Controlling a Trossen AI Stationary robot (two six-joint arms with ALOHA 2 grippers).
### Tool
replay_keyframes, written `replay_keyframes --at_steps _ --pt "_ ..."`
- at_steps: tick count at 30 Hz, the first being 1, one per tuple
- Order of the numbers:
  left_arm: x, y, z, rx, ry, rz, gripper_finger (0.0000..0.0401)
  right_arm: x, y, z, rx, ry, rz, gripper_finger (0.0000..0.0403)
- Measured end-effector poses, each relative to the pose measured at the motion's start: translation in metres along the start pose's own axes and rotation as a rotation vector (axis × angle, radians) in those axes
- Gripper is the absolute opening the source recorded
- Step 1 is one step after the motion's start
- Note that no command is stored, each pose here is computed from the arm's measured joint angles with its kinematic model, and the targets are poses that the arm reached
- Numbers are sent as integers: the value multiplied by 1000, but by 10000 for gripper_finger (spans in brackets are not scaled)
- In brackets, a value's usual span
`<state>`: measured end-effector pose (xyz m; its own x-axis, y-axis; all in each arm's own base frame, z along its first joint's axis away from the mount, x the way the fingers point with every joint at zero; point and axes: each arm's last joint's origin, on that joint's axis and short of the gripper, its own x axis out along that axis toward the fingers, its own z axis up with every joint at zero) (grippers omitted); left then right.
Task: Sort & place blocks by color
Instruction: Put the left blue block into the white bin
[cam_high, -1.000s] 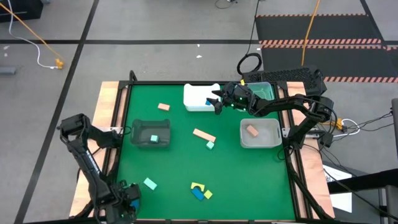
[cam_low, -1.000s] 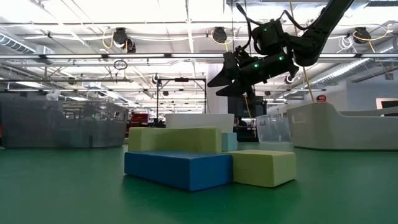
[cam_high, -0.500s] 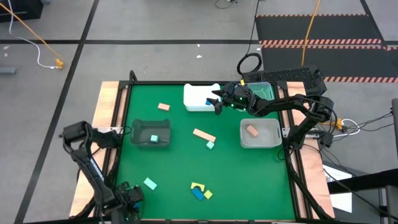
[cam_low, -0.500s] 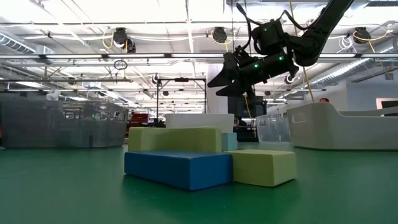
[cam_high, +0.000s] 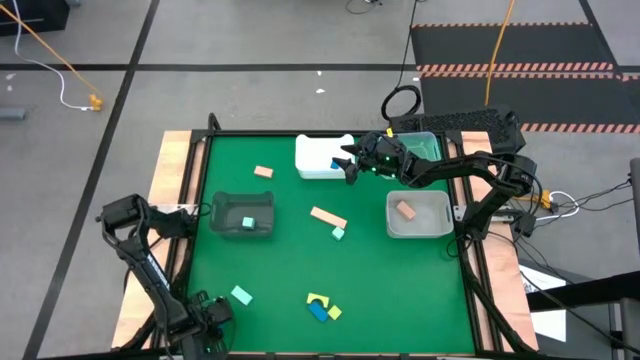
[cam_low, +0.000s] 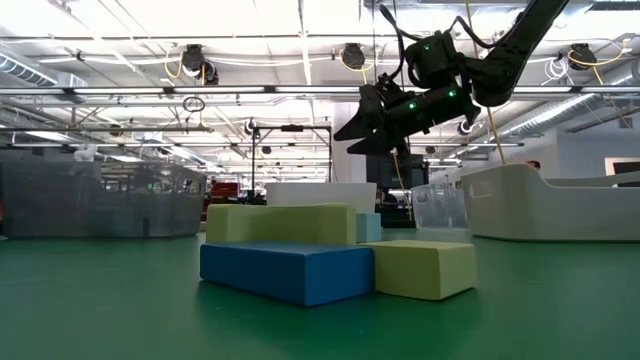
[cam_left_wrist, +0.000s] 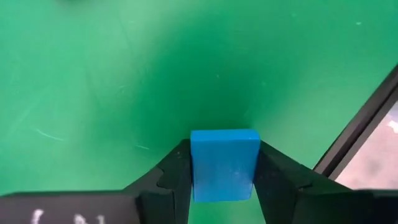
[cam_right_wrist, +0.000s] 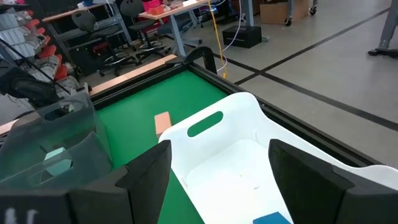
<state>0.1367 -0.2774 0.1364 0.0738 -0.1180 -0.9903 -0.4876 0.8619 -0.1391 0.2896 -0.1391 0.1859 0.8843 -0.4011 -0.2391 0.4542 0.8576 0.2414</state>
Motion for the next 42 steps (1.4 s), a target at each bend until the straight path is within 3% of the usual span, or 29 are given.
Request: replay_keyframes --at_steps 8,17,22,31,37,42 --pt "-7 -1 17 -92 13 -37 133 0 0 0 17 -1 4 258" --pt "-53 18 43 -259 -312 -83 133 0 2 4 246 -30 55 258" --pt "-78 38 80 -261 -451 -20 133 -1 0 5 437 43 194 258" --pt "-102 80 163 -105 -607 174 133 -6 -23 10 665 195 407 258" --pt "-114 108 224 -33 -762 278 133 -11 -41 15 775 265 477 258" --pt "-136 134 276 53 -965 334 133 -11 -40 25 798 323 580 258"
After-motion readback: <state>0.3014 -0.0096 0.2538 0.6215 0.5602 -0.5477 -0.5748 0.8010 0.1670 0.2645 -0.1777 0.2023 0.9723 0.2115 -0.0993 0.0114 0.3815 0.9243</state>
